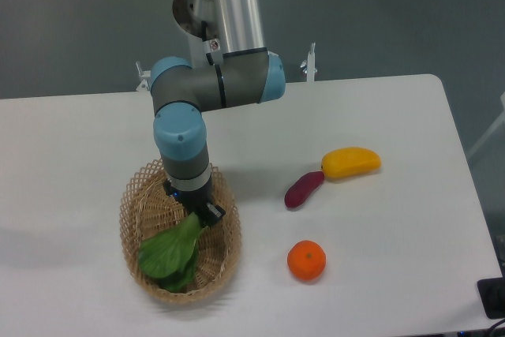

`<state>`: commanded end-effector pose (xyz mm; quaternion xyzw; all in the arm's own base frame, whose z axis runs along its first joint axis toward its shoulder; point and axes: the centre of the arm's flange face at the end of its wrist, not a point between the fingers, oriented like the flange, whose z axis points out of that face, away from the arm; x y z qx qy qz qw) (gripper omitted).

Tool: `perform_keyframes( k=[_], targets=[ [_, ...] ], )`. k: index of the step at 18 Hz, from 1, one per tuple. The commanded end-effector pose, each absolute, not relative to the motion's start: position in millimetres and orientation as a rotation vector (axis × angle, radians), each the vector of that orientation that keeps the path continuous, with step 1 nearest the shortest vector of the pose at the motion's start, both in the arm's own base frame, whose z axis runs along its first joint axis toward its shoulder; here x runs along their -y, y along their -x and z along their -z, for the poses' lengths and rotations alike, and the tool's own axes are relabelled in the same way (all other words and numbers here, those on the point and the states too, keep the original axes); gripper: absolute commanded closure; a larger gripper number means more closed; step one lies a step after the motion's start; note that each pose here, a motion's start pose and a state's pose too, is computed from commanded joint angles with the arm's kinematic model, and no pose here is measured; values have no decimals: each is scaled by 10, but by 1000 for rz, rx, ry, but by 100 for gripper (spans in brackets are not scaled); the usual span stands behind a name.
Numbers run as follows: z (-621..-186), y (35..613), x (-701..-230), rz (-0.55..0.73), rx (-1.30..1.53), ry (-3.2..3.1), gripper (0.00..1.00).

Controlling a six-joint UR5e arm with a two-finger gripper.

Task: Pick up the green vegetable from the basket
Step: 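Lower the gripper onto the bok choy stem and close it, then lift the bok choy out of the basket and carry it toward the mandarin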

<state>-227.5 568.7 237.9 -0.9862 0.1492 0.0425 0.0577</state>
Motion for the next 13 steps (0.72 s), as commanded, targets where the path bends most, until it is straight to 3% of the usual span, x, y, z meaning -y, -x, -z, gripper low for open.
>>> perform_keyframes(
  k=[7, 13],
  targets=[
    [-3174, 2771, -5588, -249, -356, 2888, 74],
    [-3845, 3484, -5255, -176, -319, 2809, 74]
  ],
)
